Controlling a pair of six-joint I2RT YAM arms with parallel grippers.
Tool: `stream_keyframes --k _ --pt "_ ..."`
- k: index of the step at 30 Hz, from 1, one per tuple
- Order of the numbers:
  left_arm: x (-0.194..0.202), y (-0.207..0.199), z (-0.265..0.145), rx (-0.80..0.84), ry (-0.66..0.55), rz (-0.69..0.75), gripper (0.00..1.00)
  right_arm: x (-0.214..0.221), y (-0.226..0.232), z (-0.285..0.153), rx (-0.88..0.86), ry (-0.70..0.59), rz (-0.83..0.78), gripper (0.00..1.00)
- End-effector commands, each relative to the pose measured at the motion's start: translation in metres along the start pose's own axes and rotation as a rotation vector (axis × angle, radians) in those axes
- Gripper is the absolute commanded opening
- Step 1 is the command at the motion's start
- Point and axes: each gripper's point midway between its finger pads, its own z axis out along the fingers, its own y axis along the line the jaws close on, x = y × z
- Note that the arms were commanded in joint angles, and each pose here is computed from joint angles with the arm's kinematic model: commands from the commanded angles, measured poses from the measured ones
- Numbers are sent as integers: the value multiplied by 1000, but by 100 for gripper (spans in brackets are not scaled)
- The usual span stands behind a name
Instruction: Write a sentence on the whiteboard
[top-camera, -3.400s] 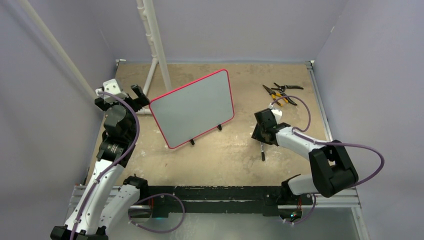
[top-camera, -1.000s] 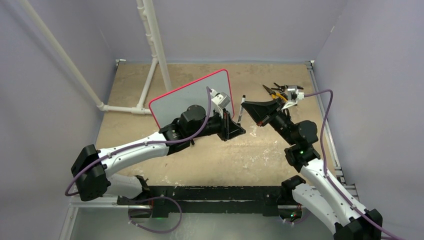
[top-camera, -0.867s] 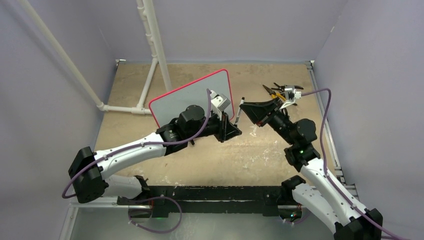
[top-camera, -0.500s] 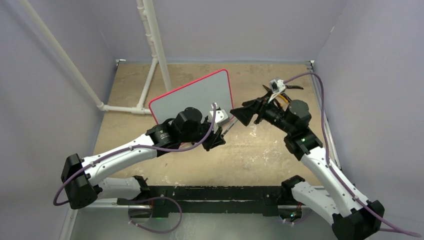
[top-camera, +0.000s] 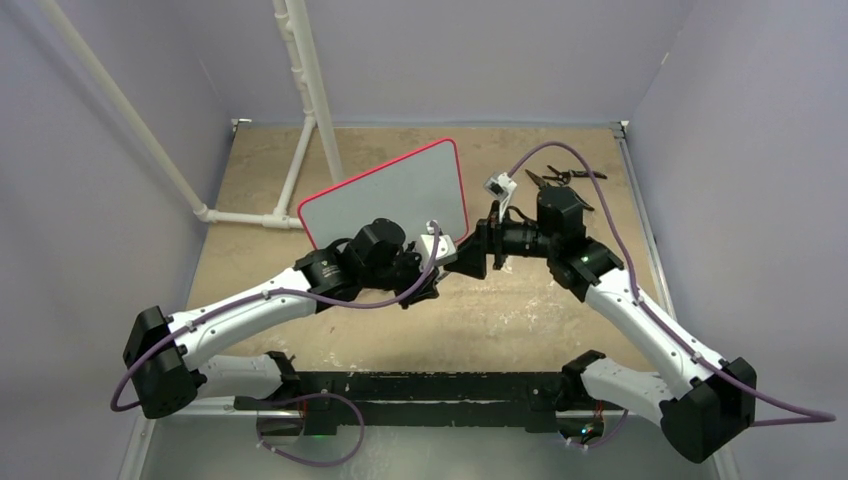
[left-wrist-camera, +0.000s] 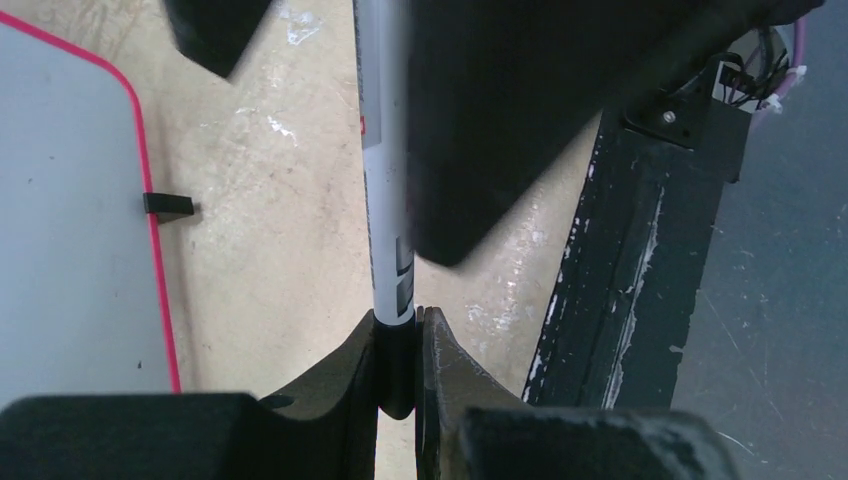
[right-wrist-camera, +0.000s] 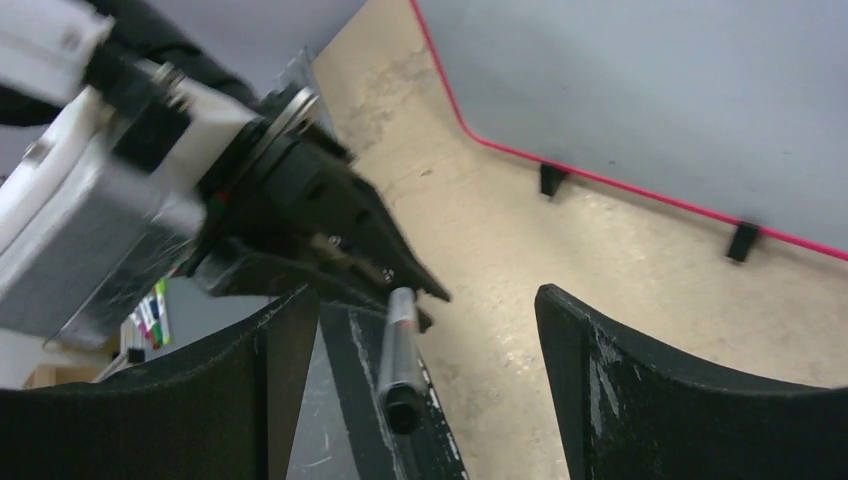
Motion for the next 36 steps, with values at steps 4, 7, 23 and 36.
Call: stream_keyframes --k 4,7,23,36 --pt "-15 6 -2 24 -79 -38 0 13 27 17 -114 4 -18 77" --pt "-14 -1 -4 58 -79 -26 0 13 22 19 -93 0 -19 74" --pt "-3 1 -1 60 -39 -5 0 9 24 18 -97 -1 -49 36" --pt "-2 5 -2 35 -44 0 0 -11 32 10 -88 -82 -109 0"
